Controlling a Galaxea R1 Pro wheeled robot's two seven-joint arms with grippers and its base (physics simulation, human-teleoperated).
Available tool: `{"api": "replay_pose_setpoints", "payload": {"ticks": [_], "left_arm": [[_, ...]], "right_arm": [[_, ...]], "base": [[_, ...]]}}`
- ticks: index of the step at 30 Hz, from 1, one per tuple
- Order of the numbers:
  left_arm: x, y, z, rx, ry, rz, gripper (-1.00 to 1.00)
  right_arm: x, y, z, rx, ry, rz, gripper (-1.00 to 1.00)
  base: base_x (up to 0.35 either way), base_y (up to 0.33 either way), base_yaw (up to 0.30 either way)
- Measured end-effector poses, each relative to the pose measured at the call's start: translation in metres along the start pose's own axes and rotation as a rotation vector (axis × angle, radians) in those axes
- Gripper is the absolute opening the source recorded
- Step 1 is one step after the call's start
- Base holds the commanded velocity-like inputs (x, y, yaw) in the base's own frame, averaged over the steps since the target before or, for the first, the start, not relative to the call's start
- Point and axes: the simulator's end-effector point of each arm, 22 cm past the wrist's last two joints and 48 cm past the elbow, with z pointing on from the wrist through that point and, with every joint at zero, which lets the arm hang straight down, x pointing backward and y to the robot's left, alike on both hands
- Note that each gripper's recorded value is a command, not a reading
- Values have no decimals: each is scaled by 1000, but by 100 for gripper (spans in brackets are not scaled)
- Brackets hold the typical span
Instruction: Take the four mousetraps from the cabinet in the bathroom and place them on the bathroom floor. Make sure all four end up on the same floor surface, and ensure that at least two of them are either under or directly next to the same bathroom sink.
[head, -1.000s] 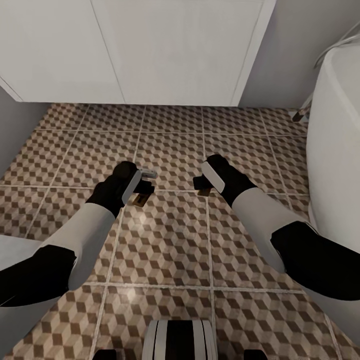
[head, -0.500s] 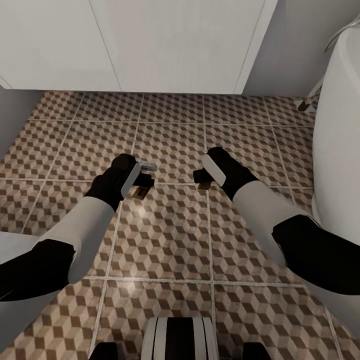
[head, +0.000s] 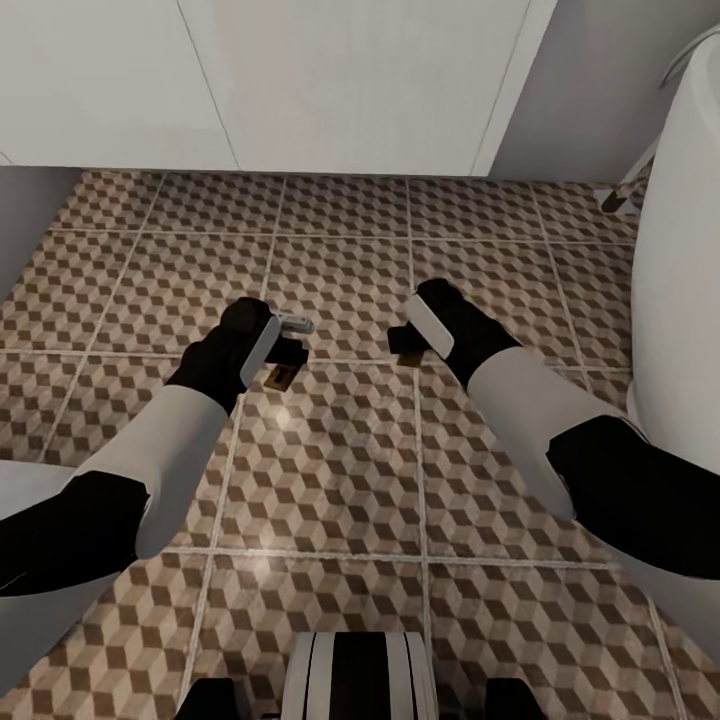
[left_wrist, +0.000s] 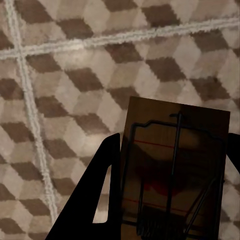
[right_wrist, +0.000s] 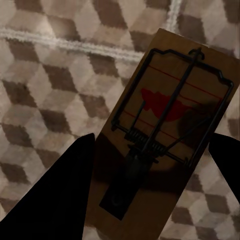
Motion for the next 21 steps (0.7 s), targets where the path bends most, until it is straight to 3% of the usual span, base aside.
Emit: {"api": "replay_pose_setpoints", "payload": {"ticks": [7, 18, 21], "left_arm": [[-5, 1, -3, -2, -8, 0, -100], [8, -3, 25, 5, 22, 0, -100], [7, -2, 24, 4, 20, -1, -100]], "right_arm": [[-10, -2, -6, 4, -15, 1, -100], [1, -2, 24, 2, 16, 4, -100], [0, -2, 23, 4, 14, 3, -100]], "base": [[0, 0, 0], [0, 0, 0], [0, 0, 0]]}}
